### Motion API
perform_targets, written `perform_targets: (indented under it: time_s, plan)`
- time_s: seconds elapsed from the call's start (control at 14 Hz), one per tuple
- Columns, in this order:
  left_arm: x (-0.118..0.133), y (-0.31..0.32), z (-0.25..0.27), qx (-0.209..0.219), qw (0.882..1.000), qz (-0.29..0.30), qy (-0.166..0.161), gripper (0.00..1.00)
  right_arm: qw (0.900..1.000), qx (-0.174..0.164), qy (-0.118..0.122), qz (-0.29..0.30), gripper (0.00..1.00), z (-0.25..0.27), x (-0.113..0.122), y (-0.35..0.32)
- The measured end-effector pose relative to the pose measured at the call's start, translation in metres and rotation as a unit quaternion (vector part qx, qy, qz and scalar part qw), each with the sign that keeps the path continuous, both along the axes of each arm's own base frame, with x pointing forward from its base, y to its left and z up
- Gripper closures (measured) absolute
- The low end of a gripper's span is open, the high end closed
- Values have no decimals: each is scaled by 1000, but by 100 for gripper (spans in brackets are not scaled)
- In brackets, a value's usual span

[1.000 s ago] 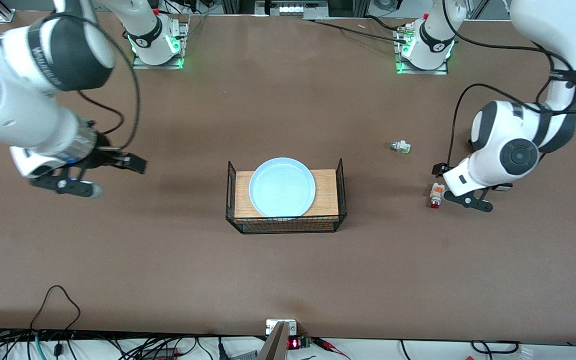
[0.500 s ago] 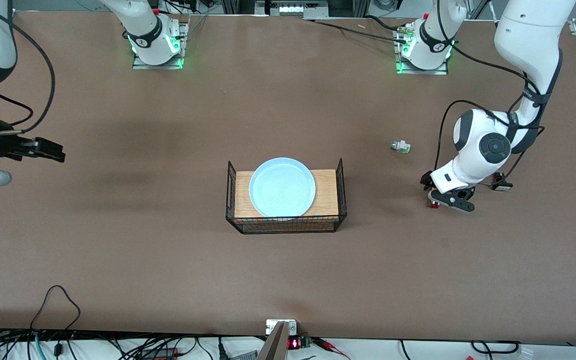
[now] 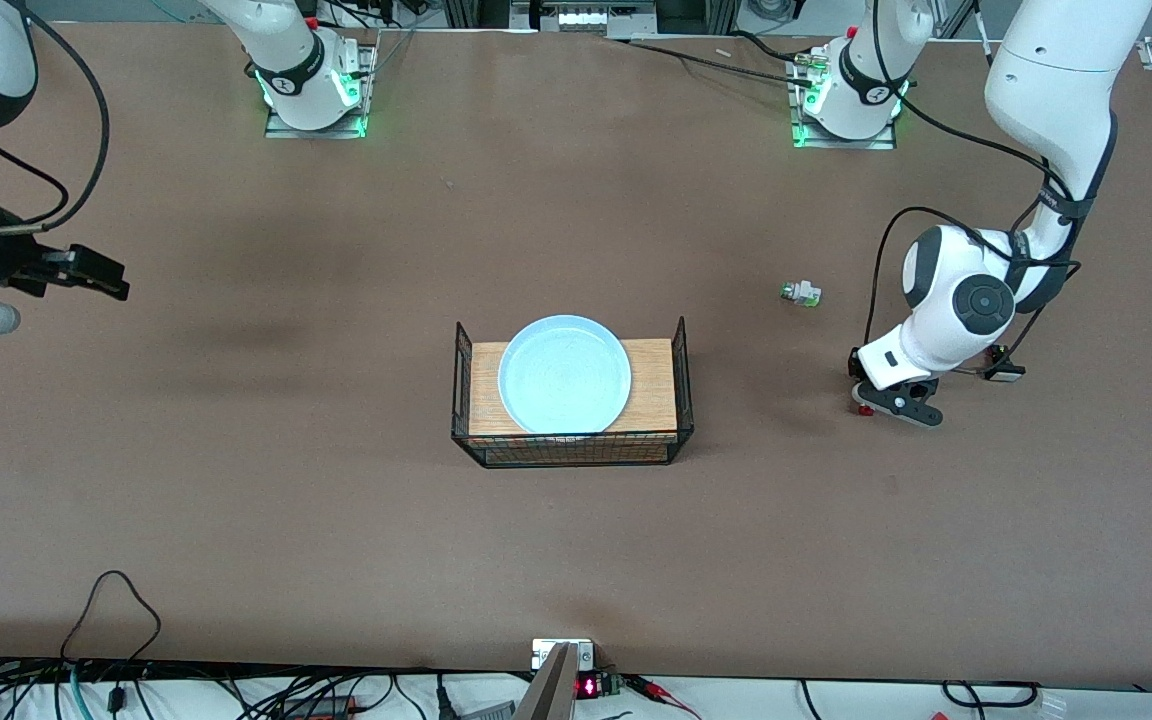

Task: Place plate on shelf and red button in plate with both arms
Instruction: 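Grasp the red push-button with the left gripper and lift it, then carry the red button over the plate with the left gripper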

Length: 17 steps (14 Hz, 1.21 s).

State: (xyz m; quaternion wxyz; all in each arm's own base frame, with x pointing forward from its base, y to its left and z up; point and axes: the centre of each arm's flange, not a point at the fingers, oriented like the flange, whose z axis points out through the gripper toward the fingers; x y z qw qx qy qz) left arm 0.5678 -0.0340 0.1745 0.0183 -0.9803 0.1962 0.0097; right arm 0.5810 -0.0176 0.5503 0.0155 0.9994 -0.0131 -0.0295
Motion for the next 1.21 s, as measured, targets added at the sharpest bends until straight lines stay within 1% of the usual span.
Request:
perform_targets:
  time_s: [0.14,0.21,0.36,0.43,0.5,0.57,0.64,0.71,0.79,0.86,0.93,1.14,1.21]
  plan:
    - [6,-11,16,1,1000,-8,16,58,1000,1,-9,0,0,13,-6,0]
    - [12,-23,34,2,999,-16,33,58,1000,1,-13,0,0,18,-8,0]
    - [30,-54,90,6,997,-36,72,58,1000,1,-14,1,0,21,-10,0]
    - [39,-72,125,8,995,-46,85,58,1000,1,-12,2,0,20,-10,0]
    - [47,-89,161,6,994,-55,89,58,1000,1,-8,3,0,18,-10,0]
    - [52,-107,194,-6,994,-61,88,58,1000,1,-4,4,0,17,-11,0]
    - [56,-125,221,-32,994,-60,84,58,1000,1,-3,4,0,17,-11,1]
    - [57,-143,243,-69,993,-52,80,58,1000,1,-3,4,0,17,-11,1]
    - [57,-161,259,-109,990,-37,79,58,1000,1,-3,4,0,17,-11,1]
    - [54,-180,271,-141,986,-24,81,58,1000,1,-4,5,0,17,-11,1]
    - [50,-206,281,-161,983,-15,81,58,1000,2,-4,6,0,18,-11,3]
    - [36,-307,309,-184,980,22,68,58,1000,2,-5,7,0,19,-11,4]
    - [35,-335,312,-193,979,32,62,58,1000,2,-5,7,0,19,-11,4]
